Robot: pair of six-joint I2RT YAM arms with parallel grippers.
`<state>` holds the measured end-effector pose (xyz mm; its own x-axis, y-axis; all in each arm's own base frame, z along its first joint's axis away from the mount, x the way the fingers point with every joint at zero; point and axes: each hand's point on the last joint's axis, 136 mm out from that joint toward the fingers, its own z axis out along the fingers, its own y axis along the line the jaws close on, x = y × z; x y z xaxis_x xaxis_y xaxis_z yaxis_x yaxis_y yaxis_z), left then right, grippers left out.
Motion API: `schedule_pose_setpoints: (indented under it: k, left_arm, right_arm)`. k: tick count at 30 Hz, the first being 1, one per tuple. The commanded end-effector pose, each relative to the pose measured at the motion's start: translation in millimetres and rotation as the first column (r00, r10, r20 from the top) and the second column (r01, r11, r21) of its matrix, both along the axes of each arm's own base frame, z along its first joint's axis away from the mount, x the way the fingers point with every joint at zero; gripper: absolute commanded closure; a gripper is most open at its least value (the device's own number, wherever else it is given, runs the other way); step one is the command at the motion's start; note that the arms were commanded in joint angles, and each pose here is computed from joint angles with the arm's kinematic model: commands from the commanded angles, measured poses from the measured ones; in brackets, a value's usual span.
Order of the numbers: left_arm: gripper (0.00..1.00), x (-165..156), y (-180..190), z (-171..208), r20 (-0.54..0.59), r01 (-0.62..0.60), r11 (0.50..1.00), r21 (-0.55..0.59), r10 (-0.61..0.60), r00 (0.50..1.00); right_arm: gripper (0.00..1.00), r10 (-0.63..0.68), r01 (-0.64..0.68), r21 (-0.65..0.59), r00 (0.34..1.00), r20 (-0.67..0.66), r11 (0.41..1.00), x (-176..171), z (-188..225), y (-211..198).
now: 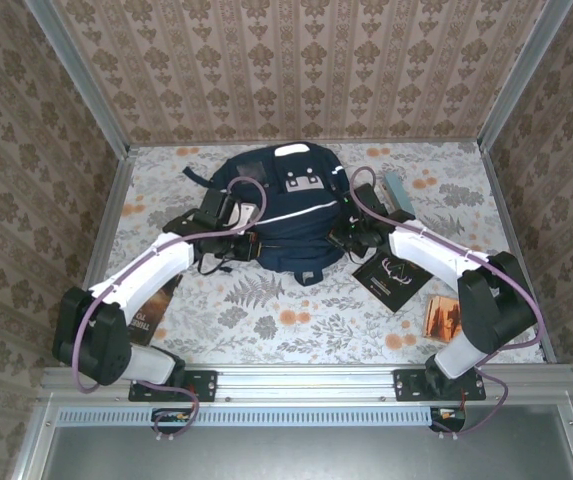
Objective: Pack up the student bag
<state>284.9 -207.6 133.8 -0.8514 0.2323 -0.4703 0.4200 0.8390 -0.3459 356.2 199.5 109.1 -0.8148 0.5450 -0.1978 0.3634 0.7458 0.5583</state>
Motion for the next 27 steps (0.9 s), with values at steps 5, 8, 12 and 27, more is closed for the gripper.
schedule_pose_setpoints:
  k: [5,8,12,27]
  left_arm:
    - [1.0,40,58,9,0.128,-0.188,0.978,0.089,0.176,0.976]
    - [1.0,59,74,7,0.155,-0.281,0.954,0.102,0.263,0.952]
    - [1.0,81,88,1,0.159,-0.351,0.931,0.099,0.333,0.929]
    - [1.0,153,100,-24,0.115,-0.368,0.925,0.096,0.357,0.927]
  right_arm:
    - [1.0,-0.064,0.07,-0.163,0.997,0.041,0.984,7,-4,-52]
    - [1.0,-0.058,0.067,-0.173,0.997,0.057,0.983,11,0,-57]
    - [1.0,-0.044,0.057,-0.172,0.996,0.08,0.983,14,6,-59]
    - [1.0,0.142,-0.14,-0.023,0.983,0.115,0.99,19,13,-17]
